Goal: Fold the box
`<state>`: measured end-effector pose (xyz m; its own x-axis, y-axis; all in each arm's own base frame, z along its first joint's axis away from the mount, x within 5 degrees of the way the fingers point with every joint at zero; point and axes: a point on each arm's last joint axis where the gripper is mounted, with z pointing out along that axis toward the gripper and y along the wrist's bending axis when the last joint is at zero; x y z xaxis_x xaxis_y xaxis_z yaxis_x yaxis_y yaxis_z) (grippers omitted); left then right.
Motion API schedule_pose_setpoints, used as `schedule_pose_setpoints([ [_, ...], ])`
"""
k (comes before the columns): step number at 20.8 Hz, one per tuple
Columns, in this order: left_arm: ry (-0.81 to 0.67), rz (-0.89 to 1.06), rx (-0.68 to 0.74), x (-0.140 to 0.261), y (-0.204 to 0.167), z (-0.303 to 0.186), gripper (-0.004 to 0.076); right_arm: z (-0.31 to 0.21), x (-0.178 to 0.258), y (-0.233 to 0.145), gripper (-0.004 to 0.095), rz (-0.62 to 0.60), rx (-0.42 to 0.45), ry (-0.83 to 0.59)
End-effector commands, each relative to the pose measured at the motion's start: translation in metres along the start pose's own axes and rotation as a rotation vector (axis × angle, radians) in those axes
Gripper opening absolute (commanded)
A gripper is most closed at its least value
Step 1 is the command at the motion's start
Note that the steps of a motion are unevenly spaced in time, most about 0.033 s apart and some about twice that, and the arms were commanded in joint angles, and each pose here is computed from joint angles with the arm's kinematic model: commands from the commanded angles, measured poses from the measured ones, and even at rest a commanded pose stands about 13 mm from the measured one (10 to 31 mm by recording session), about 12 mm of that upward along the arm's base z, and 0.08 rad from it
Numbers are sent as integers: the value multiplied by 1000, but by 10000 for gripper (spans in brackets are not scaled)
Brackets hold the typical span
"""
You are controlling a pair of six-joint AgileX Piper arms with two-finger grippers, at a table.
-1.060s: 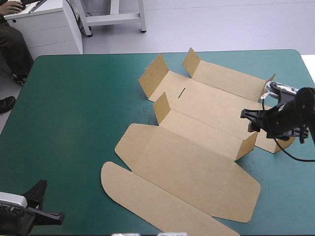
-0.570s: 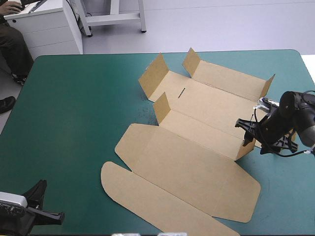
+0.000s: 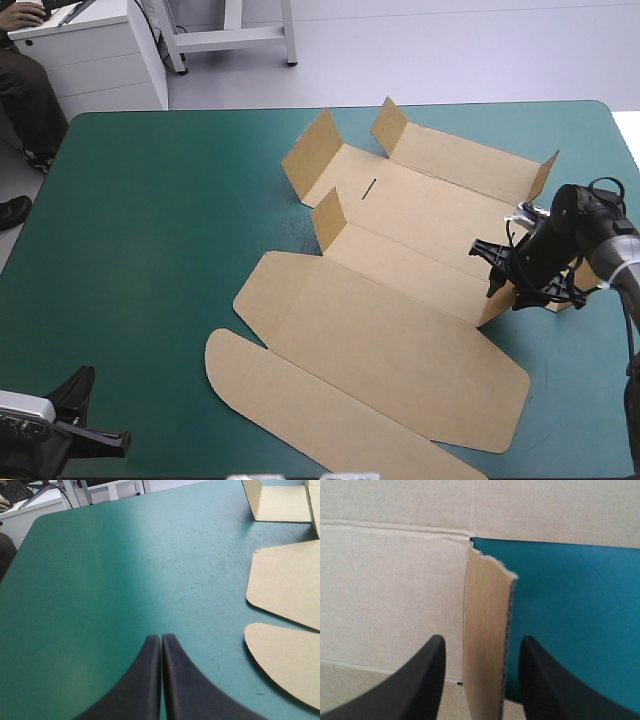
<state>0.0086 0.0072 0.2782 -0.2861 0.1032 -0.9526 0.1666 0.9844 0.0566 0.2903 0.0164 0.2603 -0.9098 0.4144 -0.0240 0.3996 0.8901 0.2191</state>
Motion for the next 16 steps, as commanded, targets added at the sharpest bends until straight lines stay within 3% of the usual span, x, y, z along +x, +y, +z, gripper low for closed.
schedule_pose_setpoints([
  [1,-112,-7,2,-13,1,-9,-10,-13,0,3,228,-7,-28,-44],
  [2,-112,-7,2,-13,1,-9,-10,-13,1,3,28,-9,-22,-40],
  [3,-112,-7,2,-13,1,-9,-10,-13,1,2,-20,-10,-18,-37],
  [16,-113,-7,2,-13,1,-9,-10,-13,2,3,-19,-19,-19,-20],
])
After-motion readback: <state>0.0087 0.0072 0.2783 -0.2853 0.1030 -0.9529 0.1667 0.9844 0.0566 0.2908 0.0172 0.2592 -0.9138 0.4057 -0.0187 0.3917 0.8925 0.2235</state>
